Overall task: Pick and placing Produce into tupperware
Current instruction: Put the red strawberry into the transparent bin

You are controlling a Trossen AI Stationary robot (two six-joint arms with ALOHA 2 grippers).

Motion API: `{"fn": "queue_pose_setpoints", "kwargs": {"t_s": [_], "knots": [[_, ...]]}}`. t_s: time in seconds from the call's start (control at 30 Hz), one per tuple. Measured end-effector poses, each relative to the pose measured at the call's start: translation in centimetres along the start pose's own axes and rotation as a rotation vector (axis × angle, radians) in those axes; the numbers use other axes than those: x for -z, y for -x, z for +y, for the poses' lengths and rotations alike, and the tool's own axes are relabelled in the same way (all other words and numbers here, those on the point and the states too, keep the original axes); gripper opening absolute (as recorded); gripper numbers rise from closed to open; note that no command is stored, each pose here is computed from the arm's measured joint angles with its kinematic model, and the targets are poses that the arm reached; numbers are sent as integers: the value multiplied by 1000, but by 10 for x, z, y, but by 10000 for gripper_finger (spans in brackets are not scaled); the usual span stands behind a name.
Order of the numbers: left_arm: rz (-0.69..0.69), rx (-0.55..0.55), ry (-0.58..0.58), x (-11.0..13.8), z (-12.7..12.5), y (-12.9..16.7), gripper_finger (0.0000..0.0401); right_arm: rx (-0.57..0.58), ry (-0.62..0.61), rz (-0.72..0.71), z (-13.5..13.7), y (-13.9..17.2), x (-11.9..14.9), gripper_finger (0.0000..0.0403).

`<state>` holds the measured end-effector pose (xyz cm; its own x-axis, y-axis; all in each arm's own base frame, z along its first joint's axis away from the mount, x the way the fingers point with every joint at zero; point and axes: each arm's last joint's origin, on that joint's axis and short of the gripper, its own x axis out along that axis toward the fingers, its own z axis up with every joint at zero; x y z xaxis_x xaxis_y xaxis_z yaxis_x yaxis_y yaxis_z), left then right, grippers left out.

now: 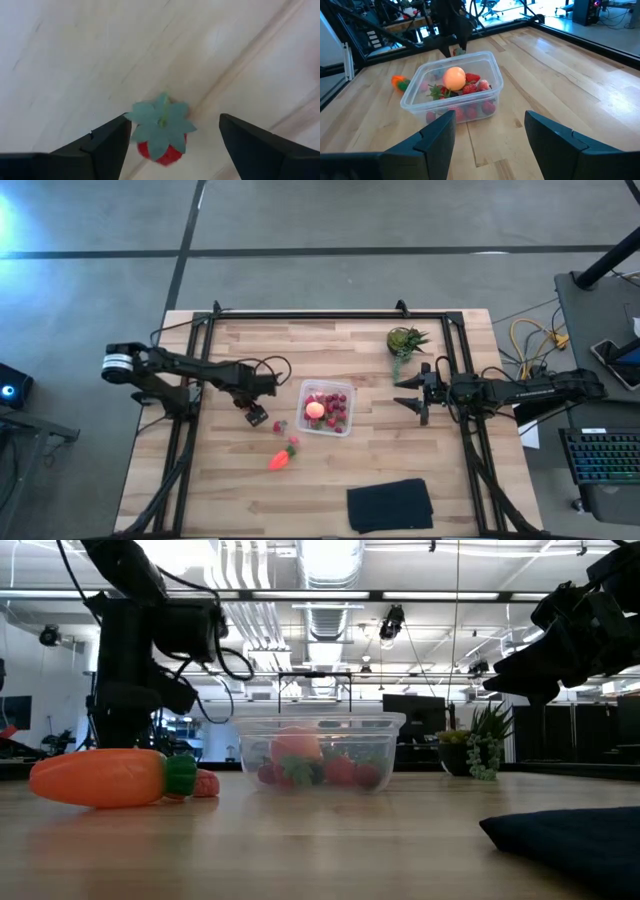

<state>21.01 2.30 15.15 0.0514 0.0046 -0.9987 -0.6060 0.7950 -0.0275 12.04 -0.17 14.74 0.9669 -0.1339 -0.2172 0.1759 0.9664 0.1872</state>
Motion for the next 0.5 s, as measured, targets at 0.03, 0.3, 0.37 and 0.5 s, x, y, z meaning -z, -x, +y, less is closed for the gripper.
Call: {"fn": "queue_pose_setpoints", "kwargs": {"t_s": [0.03, 0.3, 0.37, 0.5], "knots": [[-3, 2, 0, 1, 0, 1, 287, 0, 0, 0, 0, 0, 0, 228], [20, -2, 1, -1, -1, -5, 275, 0, 0, 0, 0, 0, 0, 228], [28, -2, 1, -1, -1, -7, 260, 0, 0, 0, 0, 0, 0, 228], [31, 0, -3, -1, -1, -7, 222, 0, 0, 0, 0, 0, 0, 228]]}}
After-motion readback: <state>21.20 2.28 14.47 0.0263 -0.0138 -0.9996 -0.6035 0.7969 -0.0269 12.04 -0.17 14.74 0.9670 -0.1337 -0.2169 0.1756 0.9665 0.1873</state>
